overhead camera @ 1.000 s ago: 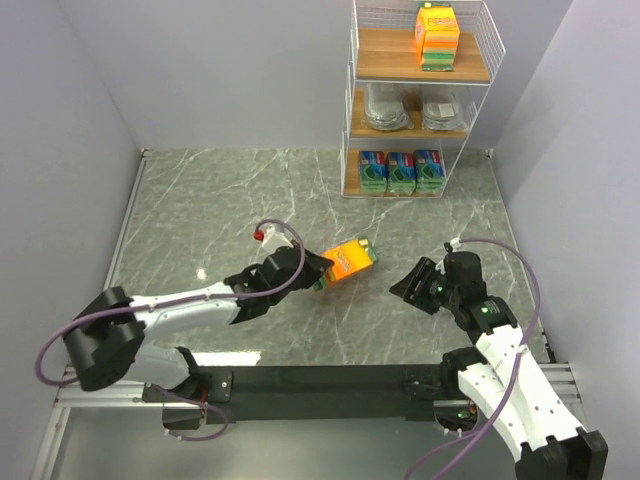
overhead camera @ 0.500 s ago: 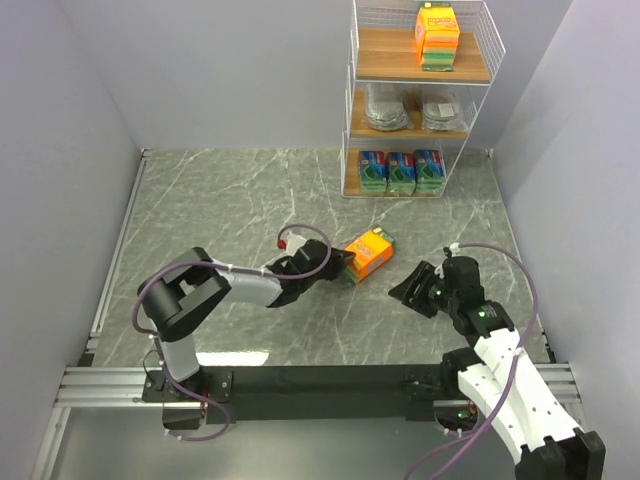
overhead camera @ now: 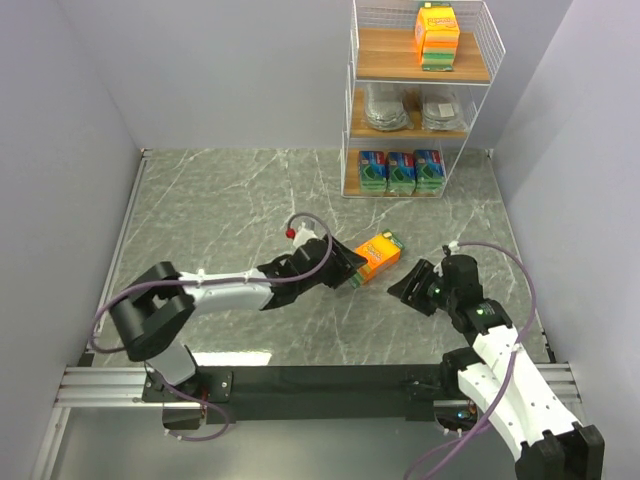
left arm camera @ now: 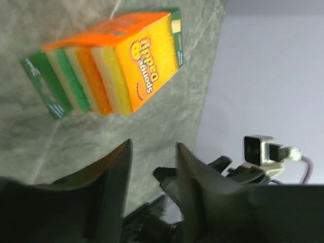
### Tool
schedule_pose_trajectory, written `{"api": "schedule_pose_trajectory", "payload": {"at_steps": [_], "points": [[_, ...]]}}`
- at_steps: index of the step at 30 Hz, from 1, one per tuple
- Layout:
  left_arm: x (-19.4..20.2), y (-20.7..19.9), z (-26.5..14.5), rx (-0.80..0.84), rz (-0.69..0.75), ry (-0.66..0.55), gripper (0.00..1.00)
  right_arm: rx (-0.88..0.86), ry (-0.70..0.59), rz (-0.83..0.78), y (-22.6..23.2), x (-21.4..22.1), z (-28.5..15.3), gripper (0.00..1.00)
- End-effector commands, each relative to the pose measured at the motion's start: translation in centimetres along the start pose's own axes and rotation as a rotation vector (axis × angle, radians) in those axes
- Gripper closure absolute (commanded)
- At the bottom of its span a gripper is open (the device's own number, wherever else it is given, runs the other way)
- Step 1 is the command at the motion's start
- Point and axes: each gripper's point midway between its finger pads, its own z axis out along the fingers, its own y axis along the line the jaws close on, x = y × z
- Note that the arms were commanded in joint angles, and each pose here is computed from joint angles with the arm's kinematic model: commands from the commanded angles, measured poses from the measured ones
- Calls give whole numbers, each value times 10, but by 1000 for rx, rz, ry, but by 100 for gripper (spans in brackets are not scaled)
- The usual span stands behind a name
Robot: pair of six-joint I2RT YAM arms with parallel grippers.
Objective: Place and organize the cleaning sponges onto the shelf
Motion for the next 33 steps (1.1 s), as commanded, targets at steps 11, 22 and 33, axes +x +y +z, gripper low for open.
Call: {"api": "schedule_pose_trajectory", "payload": {"at_steps": [11,22,33], "points": [[-129,-32,33,-227,678,-75,99,144,-265,141,-7,-66,5,100],[-110,22,115,-288,793,166,100,253,-217,112,-15,-91,51,100],[-31,14,97,-157,823,284,100,258,-107,18,-9,-105,102,100]]}}
